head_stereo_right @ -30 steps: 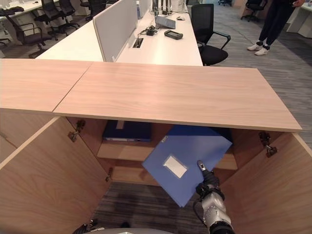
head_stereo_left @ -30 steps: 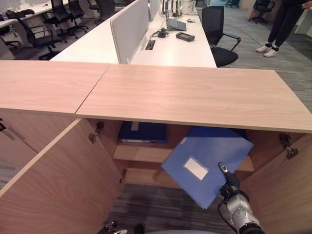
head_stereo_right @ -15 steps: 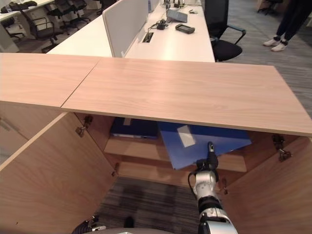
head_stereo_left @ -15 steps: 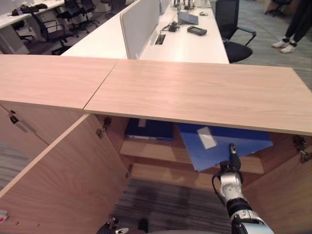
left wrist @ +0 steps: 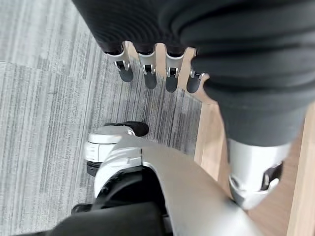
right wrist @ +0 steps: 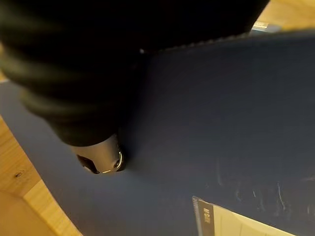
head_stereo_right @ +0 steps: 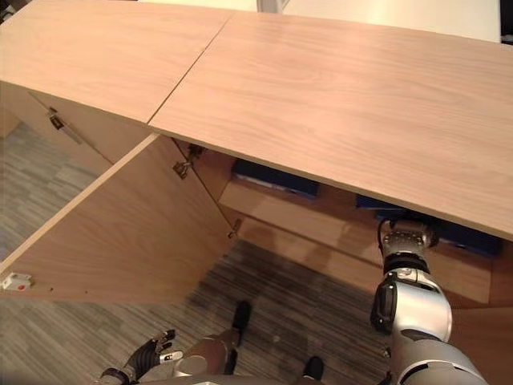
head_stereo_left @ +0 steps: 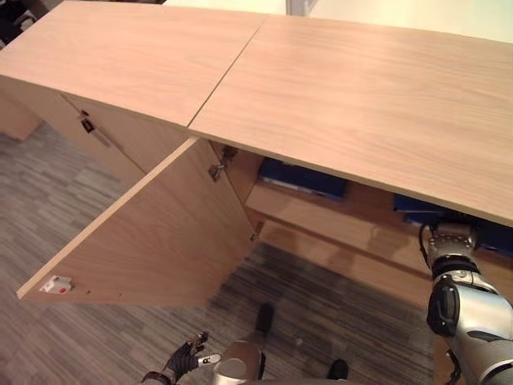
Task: Put the empty folder in the office cabinet
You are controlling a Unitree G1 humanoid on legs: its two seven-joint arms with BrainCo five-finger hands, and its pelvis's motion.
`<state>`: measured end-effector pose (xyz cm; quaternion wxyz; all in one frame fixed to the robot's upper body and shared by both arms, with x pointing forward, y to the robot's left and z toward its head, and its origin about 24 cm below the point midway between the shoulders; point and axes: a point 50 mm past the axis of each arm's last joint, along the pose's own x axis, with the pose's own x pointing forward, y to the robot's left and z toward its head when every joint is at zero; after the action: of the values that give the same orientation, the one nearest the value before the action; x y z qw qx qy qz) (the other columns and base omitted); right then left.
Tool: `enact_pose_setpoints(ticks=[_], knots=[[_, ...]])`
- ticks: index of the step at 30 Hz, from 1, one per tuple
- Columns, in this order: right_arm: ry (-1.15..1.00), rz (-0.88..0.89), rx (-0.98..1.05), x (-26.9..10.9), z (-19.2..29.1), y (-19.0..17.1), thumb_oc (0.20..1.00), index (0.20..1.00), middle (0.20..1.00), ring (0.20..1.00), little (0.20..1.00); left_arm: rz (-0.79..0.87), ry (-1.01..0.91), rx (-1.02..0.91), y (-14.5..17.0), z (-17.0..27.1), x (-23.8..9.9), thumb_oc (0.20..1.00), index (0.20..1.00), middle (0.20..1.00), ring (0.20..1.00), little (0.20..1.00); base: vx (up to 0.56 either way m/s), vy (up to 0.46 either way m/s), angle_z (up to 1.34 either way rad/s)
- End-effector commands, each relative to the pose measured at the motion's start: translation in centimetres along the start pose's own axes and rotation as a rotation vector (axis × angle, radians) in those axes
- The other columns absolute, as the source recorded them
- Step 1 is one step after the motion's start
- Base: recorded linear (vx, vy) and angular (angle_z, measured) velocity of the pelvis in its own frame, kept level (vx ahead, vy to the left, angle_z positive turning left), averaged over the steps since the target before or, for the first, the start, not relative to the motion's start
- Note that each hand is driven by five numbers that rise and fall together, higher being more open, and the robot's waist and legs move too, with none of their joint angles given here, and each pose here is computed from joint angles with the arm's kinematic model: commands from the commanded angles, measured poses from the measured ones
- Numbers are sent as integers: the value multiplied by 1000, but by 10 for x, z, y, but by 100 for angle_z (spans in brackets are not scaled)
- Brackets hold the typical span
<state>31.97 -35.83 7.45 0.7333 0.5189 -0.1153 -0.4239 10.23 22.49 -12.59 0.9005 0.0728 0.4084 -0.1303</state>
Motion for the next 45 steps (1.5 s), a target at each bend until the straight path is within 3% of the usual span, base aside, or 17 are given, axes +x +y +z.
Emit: enact_pose_setpoints(ticks=[1, 6, 14, 20, 32, 45], knots=[[-65, 163, 28, 0, 15, 53, 200, 200, 200, 200, 200, -1, -70, 41, 7, 20, 6, 1000, 1000, 1000, 1000, 1000, -15, 88, -9], [-100, 181, 24, 4, 33, 65, 200, 200, 200, 200, 200, -17, -97, 58, 4, 24, 5, 1000, 1000, 1000, 1000, 1000, 105, -17, -23], [-197, 55, 18, 13, 70, 23, 200, 200, 200, 200, 200, -10, -71, 87, 10, 18, 0, 1000, 1000, 1000, 1000, 1000, 182, -169, 36], [-225, 0, 9, 15, 80, 5, 200, 200, 200, 200, 200, -30, -39, 34, -6, 3, -1, 1000, 1000, 1000, 1000, 1000, 73, -114, -15], [-310, 29, 1, 16, 108, 20, 200, 200, 200, 200, 200, -94, -87, -41, -22, 9, -2, 1000, 1000, 1000, 1000, 1000, -9, -106, 0], [-192, 24, -45, 14, 65, 22, 200, 200, 200, 200, 200, -92, -84, -19, -19, 15, 3, 1000, 1000, 1000, 1000, 1000, 65, 25, -21]])
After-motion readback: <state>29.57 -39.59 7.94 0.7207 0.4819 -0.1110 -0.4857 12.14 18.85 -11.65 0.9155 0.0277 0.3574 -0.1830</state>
